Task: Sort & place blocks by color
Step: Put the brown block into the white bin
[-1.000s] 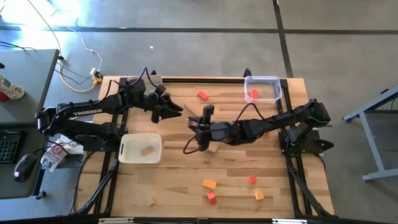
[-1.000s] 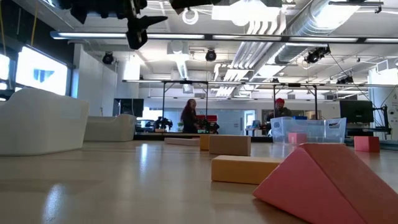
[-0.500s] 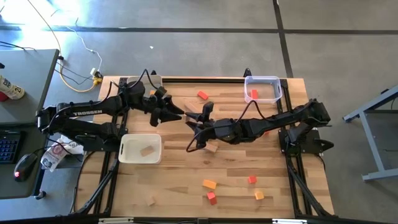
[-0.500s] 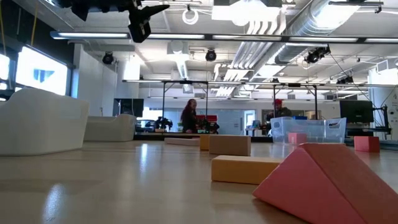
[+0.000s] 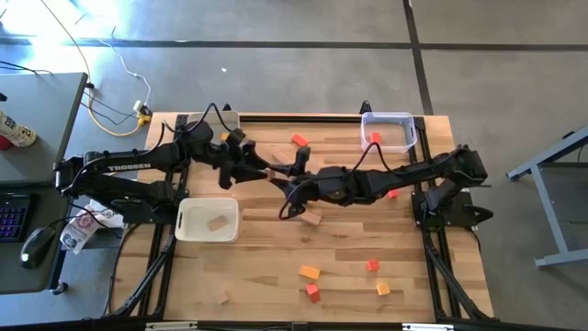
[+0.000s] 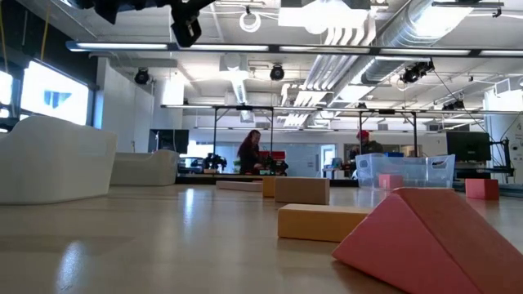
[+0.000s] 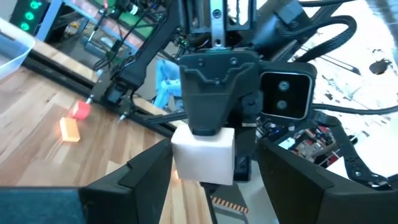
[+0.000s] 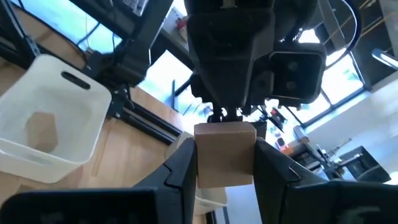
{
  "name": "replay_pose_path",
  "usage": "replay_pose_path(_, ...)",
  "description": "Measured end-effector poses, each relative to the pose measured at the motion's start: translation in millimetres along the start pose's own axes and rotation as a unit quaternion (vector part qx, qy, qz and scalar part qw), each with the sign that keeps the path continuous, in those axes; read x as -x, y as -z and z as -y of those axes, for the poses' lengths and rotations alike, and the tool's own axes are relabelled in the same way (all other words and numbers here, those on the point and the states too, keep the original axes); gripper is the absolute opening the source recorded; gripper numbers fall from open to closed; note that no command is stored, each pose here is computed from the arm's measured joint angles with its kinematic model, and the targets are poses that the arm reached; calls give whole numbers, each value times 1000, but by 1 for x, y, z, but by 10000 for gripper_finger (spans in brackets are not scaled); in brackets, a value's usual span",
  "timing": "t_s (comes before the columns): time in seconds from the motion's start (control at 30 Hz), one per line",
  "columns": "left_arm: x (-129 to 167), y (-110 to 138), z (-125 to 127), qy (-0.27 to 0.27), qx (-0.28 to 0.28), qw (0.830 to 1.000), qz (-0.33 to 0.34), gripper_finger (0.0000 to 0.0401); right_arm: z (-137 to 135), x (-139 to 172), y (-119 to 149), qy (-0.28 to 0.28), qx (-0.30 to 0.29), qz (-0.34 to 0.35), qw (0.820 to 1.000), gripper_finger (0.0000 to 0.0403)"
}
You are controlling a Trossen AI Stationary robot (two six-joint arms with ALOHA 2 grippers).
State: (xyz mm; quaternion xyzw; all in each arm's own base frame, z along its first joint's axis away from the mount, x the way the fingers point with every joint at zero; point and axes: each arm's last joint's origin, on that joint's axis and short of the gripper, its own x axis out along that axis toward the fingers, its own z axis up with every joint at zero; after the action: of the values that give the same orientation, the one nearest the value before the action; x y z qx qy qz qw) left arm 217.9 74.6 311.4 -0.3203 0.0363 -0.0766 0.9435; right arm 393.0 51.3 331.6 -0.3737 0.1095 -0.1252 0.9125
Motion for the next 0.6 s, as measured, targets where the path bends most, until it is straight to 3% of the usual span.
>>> replay_pose_path(0.6, 2, -2, 1, 41, -27, 999, -13, 214, 11, -5, 2, -6, -3, 40, 999, 93)
